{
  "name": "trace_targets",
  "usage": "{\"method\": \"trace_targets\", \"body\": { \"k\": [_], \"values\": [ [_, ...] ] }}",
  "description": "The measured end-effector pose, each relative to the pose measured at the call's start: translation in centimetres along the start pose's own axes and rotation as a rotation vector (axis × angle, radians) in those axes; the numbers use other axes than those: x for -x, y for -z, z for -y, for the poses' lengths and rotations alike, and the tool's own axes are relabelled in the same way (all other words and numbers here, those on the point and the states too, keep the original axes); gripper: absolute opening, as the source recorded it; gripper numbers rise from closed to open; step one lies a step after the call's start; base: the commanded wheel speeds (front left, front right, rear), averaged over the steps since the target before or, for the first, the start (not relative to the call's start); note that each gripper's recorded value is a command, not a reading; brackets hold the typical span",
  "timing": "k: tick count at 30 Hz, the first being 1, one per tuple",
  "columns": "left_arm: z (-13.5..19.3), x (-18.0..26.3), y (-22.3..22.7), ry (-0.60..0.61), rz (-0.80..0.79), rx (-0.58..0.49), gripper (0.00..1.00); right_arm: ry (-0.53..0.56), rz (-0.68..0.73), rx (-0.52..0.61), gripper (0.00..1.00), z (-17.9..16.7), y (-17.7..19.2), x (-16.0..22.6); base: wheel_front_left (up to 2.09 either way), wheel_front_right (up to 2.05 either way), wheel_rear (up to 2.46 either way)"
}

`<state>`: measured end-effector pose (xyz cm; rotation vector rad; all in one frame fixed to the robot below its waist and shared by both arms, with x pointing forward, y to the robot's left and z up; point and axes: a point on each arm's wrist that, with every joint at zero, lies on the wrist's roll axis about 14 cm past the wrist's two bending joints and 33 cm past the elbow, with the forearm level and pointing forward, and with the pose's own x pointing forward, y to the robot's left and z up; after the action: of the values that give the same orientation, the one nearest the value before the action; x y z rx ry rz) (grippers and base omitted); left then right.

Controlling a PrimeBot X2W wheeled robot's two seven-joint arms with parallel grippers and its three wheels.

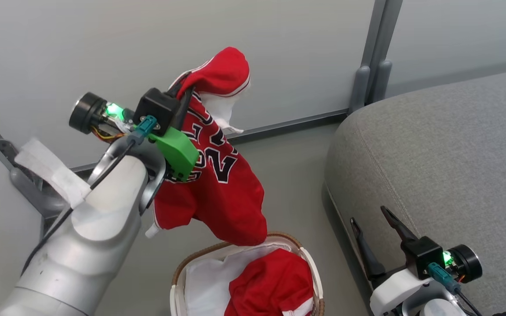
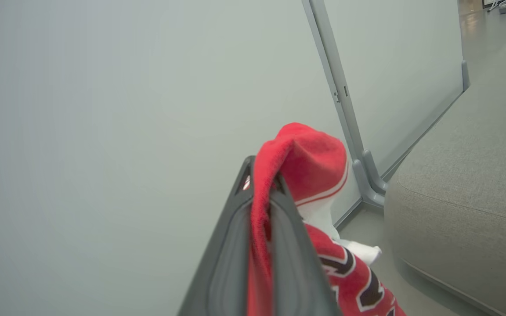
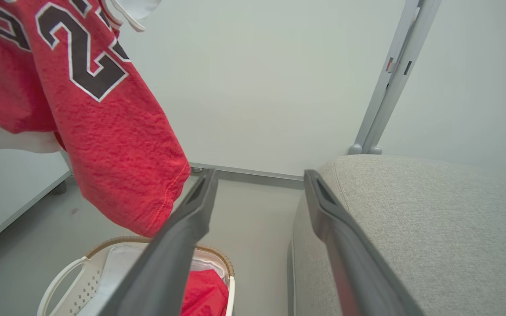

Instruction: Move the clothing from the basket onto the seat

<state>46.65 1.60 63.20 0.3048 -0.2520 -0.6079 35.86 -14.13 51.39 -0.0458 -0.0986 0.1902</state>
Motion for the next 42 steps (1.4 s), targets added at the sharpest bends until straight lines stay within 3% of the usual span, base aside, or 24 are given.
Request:
{"method": "trace_targets", "body": {
  "k": [7,14,25,40,41,42],
  "values": [
    [-0.9,-0.8,-5.4,0.01,0.073,-0.08,0.0,-0.074,0.033,0.008,1.0,-2.4,-1.1,-0.1,0.0,0.0,0.0],
    [0.0,-1.5,-8.5,0.035,0.108,-0.103,0.0,-0.229,0.108,0.023,1.0,-7.1,-3.7,-2.1,0.0,0.0,0.0],
    [2.1,-1.3,-9.7,0.069,0.1,-0.083,0.0,-0.422,0.178,0.052,1.0,-12.6,-7.0,-5.8,0.0,0.0,0.0],
    [3.3,1.1,-11.3,0.096,0.101,-0.06,0.0,-0.453,0.18,0.076,1.0,-13.9,-8.0,-8.7,0.0,0.0,0.0],
    [3.4,1.3,-11.5,0.098,0.105,-0.057,0.0,-0.454,0.182,0.079,0.98,-14.0,-8.2,-8.8,0.0,0.0,0.0],
    [3.4,1.4,-11.7,0.097,0.11,-0.054,0.0,-0.46,0.186,0.084,0.39,-14.2,-8.4,-9.0,0.0,0.0,0.0]
  ]
}}
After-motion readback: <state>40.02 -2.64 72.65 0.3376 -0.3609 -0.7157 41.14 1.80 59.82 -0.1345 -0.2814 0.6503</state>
